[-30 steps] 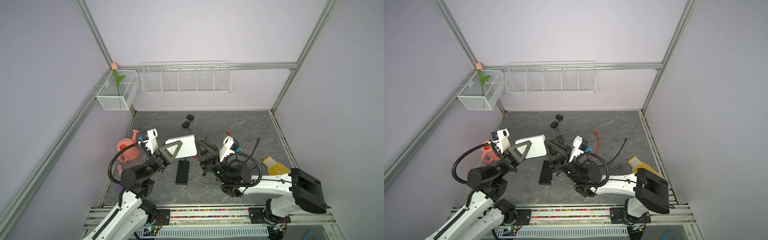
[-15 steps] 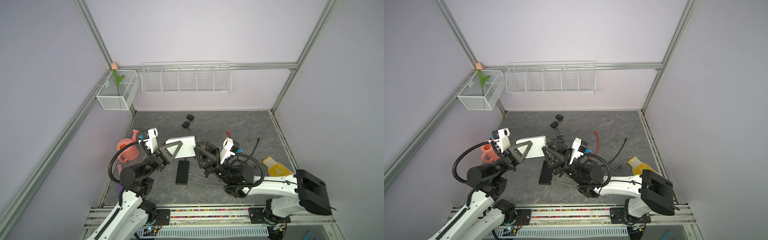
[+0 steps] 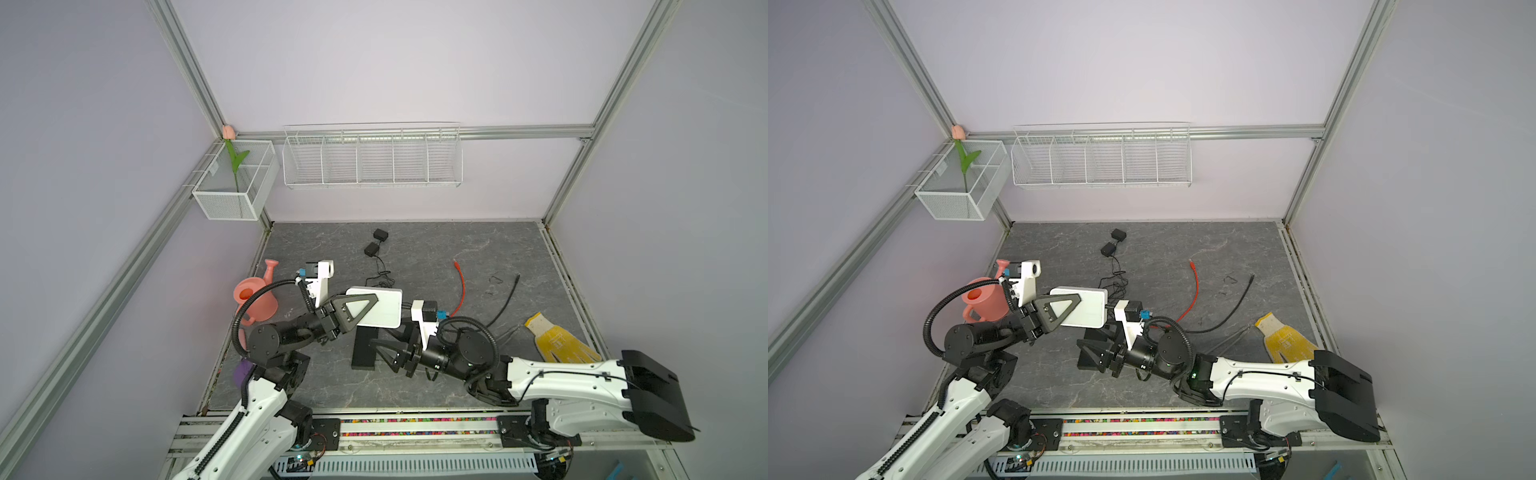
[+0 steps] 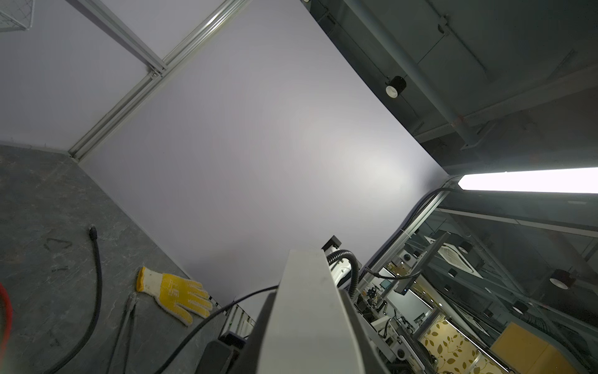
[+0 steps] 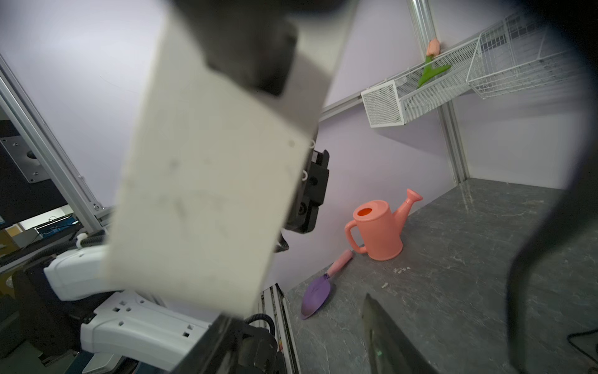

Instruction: Insert the plug into the switch port

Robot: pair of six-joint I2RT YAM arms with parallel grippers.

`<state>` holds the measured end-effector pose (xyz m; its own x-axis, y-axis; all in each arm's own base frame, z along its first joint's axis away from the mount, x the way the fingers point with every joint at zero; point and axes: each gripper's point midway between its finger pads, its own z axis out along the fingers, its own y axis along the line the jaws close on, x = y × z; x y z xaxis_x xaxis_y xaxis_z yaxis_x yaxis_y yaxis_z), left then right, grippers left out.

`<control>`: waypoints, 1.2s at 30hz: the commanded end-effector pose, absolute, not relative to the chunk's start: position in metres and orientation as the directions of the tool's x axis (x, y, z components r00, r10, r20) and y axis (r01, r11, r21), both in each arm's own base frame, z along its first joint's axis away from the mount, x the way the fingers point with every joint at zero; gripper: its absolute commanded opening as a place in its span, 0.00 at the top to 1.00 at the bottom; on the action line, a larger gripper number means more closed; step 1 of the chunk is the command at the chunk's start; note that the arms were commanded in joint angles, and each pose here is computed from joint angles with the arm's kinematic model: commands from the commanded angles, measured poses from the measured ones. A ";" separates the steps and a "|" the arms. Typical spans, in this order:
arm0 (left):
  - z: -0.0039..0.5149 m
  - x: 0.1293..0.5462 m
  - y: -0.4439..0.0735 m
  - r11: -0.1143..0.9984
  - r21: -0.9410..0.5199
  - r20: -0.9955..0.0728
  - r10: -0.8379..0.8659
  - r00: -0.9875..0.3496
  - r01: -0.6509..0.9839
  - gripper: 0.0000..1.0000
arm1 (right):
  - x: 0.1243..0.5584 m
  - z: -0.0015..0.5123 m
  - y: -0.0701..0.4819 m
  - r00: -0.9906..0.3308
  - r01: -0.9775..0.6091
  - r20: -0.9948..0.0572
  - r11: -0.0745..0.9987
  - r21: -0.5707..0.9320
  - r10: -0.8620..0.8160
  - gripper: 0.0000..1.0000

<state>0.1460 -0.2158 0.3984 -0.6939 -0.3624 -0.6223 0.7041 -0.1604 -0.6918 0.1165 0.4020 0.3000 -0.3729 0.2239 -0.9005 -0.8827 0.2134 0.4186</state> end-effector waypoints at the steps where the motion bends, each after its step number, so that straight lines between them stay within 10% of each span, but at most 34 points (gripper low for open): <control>1: 0.417 0.120 -0.217 -0.227 -0.618 -0.683 -0.319 -0.657 0.753 1.00 | 0.086 0.159 0.390 -0.485 -0.861 -0.839 0.302 0.409 -0.247 0.37; 14: 0.397 0.124 -0.221 -0.178 -0.648 -0.687 -0.283 -0.669 0.740 1.00 | 0.097 0.233 0.335 -0.370 -0.886 -0.915 0.358 0.295 -0.161 0.08; 25: 0.389 0.124 -0.217 -0.140 -0.656 -0.684 -0.306 -0.662 0.742 1.00 | 0.092 0.295 0.294 -0.295 -0.909 -0.950 0.336 0.248 -0.098 0.03; 31: 0.393 0.130 -0.216 -0.130 -0.655 -0.676 -0.339 -0.655 0.744 1.00 | 0.095 0.276 0.288 -0.353 -0.879 -0.936 0.344 0.331 -0.002 0.56; 36: 0.388 0.144 -0.216 -0.084 -0.675 -0.661 -0.373 -0.651 0.733 1.00 | 0.094 0.283 0.289 -0.332 -0.888 -0.943 0.333 0.316 0.008 0.69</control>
